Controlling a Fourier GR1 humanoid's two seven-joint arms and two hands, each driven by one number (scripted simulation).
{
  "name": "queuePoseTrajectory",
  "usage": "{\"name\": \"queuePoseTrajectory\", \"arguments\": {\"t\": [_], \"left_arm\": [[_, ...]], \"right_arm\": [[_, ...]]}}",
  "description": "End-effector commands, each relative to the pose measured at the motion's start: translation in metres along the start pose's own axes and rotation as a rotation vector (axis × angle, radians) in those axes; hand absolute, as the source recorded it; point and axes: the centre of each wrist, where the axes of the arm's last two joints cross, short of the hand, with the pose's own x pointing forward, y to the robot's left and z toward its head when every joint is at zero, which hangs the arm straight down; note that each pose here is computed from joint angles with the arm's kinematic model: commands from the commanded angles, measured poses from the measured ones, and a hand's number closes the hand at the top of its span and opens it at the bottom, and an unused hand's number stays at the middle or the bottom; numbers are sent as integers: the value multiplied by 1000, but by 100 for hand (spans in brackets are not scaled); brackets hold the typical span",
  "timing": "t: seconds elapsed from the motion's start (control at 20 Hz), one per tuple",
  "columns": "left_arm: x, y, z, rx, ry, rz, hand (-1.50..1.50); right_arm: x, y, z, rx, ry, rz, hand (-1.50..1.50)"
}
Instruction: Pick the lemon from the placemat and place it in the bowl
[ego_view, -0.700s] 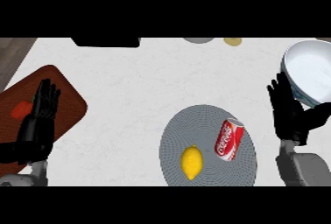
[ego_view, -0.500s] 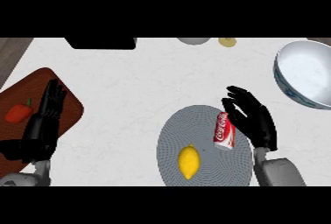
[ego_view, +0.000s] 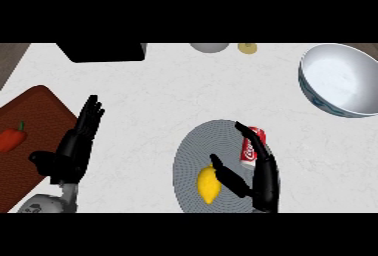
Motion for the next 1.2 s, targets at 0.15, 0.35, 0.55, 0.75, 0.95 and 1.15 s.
{"name": "queuePoseTrajectory", "arguments": {"t": [0.15,0.35,0.55,0.75,0.95,1.15], "left_arm": [[5,-20,-8,-44,37,14,0],[13,-11,-13,-41,15,-3,0],[19,-26,-16,-41,26,13,0],[20,-24,-8,-54,13,-6,0],[26,-30,-18,-60,5,11,0],[21,-40,-20,-46,11,3,0]], "right_arm": [[46,32,64,-200,-242,-14,-150],[35,13,77,-199,-122,184,-150],[58,4,87,-187,-22,227,-150],[91,-11,75,-117,128,274,-150],[104,-2,68,-45,263,352,-150],[118,1,73,39,376,386,-150]]}}
